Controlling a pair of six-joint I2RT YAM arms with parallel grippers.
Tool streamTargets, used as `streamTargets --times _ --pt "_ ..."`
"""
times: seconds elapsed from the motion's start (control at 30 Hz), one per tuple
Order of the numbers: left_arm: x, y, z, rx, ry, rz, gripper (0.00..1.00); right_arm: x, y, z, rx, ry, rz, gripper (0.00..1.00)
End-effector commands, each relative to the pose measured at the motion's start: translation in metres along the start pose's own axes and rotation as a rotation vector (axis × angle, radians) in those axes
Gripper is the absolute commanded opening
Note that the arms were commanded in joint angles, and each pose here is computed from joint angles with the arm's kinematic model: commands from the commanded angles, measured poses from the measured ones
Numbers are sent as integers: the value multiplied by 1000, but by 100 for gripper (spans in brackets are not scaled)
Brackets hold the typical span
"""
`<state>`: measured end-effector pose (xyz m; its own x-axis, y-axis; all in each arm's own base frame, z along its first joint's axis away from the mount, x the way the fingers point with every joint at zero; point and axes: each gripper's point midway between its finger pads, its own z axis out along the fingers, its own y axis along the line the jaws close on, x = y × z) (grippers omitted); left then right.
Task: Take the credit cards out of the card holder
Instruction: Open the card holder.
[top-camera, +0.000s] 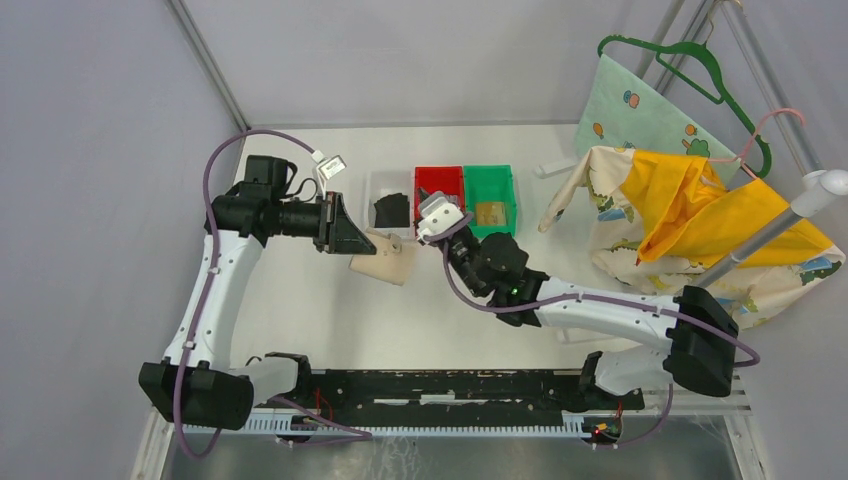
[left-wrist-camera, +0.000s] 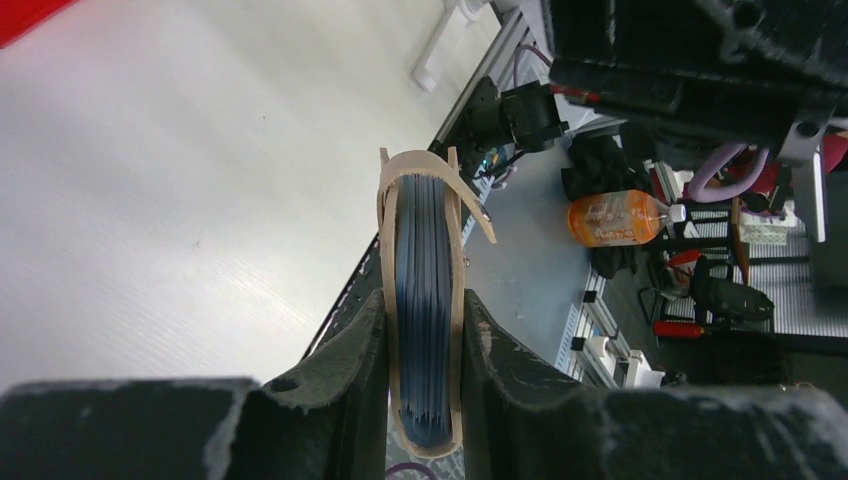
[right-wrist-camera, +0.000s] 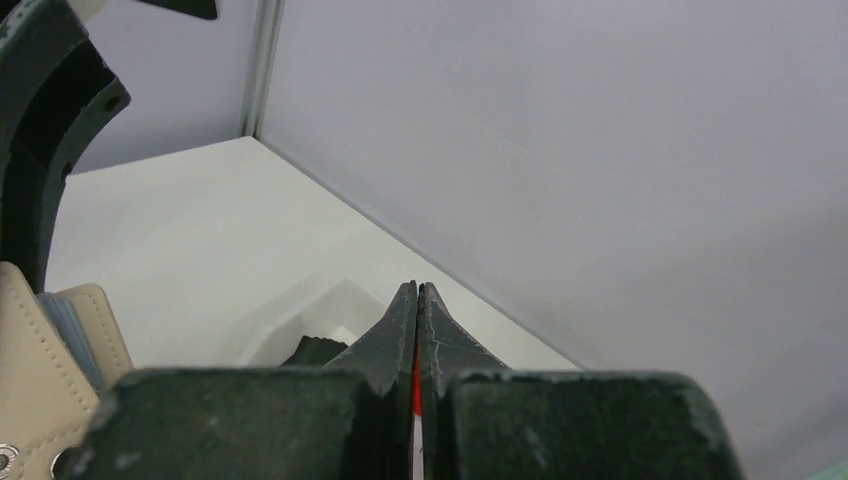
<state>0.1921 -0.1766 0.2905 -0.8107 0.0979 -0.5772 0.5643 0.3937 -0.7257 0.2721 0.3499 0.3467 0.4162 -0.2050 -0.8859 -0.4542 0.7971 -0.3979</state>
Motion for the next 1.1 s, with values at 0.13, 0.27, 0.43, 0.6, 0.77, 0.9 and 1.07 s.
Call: streamTargets --times 0.13,0.27,0.43,0.6,0.77,0.9,1.07 --pt "-6 -11 -6 33 6 170 2 -12 -9 -8 -140 -40 324 29" --pt "-11 -14 -8 47 1 196 2 -14 3 -36 -333 -81 420 54" --pt "-17 -22 -8 86 -6 207 2 -22 24 -75 -532 -159 508 73" --pt "-18 -31 -11 109 -18 224 2 -39 37 -85 -631 -240 547 98" --pt "-19 -44 -14 149 -30 225 2 -36 42 -73 -630 -244 532 98" --pt "-18 -55 -17 181 -42 237 2 -38 50 -64 -657 -258 535 98" --pt "-15 -60 -18 205 -45 238 2 -47 50 -52 -655 -292 539 98"
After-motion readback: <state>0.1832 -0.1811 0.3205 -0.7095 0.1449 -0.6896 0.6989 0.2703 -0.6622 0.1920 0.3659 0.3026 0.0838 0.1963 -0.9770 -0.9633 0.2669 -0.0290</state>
